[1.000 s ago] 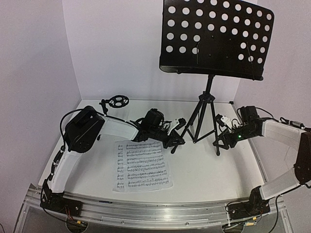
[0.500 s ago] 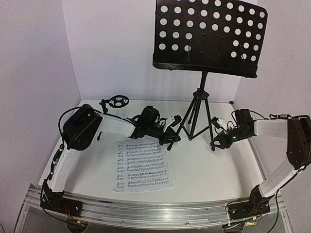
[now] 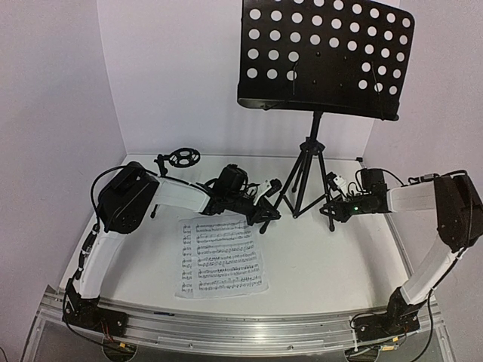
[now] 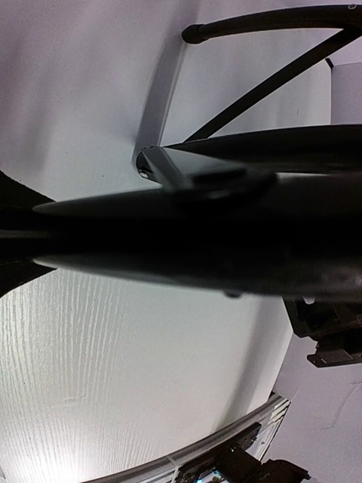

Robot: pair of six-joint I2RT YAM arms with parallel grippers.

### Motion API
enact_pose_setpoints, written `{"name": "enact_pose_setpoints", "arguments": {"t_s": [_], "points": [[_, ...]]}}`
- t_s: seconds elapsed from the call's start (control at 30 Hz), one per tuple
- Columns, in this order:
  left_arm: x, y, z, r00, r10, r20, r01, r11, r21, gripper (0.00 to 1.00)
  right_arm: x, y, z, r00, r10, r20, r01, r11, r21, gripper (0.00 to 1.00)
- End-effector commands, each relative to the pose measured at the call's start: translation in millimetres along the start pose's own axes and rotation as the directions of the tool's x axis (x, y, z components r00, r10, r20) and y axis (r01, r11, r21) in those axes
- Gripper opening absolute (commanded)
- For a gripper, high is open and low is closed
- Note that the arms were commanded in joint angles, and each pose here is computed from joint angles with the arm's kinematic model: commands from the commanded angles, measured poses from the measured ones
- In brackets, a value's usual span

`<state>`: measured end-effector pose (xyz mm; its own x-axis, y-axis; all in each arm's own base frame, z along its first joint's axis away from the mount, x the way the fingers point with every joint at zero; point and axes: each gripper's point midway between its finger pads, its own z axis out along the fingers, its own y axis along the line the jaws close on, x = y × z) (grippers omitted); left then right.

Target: Set up the instrument practice props

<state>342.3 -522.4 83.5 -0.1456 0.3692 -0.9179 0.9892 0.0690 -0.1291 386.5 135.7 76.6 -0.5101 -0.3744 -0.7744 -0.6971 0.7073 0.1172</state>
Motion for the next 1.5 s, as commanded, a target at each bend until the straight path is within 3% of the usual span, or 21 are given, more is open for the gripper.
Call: {"name": "enact_pose_setpoints", "arguments": {"t_s": [0.0, 0.07, 0.17, 0.53, 0.67, 1.07, 1.3, 1.47], "points": [[-25.9, -5.2, -8.5, 1.0, 0.021, 0.019, -0.021, 1.0, 0.019, 0.0, -16.1, -4.9, -1.2, 0.997, -0.029, 0.073, 0.028, 0.999, 0.021, 0.15], [-26.2, -2.0, -12.0, 1.0, 0.009, -0.001, -0.009, 1.0, 0.008, 0.0, -14.1, -3.3, -4.9, 0.997, -0.048, 0.063, 0.046, 0.999, 0.027, 0.05], [-26.9, 2.3, -21.0, 0.999, 0.024, -0.042, -0.024, 1.0, -0.016, 0.0, -4.8, -0.9, -13.3, 0.997, -0.081, 0.013, 0.081, 0.996, 0.037, 0.0], [-22.5, -9.3, -49.3, 0.981, 0.09, -0.174, -0.089, 0.996, 0.011, 0.0, 36.8, -4.4, -41.7, 0.991, -0.056, -0.118, 0.065, 0.995, 0.074, 0.0], [-11.9, -13.7, -52.3, 0.975, 0.076, -0.209, -0.072, 0.997, 0.024, 0.0, 56.7, -7.0, -49.2, 0.978, -0.046, -0.205, 0.063, 0.995, 0.08, 0.0], [8.2, -25.5, -64.1, 0.961, 0.037, -0.273, -0.022, 0.998, 0.058, 0.0, 86.2, -8.6, -73.2, 0.955, -0.009, -0.295, 0.035, 0.996, 0.083, 0.0], [8.6, -31.5, -66.2, 0.965, 0.005, -0.263, 0.011, 0.998, 0.059, 0.0, 83.9, -7.2, -65.8, 0.958, 0.002, -0.287, 0.01, 0.999, 0.039, 0.0], [16.0, -28.4, -50.9, 0.972, 0.005, -0.235, 0.007, 0.999, 0.05, 0.0, 63.6, -15.4, -62.8, 0.969, -0.014, -0.246, 0.028, 0.998, 0.055, 0.06]]}}
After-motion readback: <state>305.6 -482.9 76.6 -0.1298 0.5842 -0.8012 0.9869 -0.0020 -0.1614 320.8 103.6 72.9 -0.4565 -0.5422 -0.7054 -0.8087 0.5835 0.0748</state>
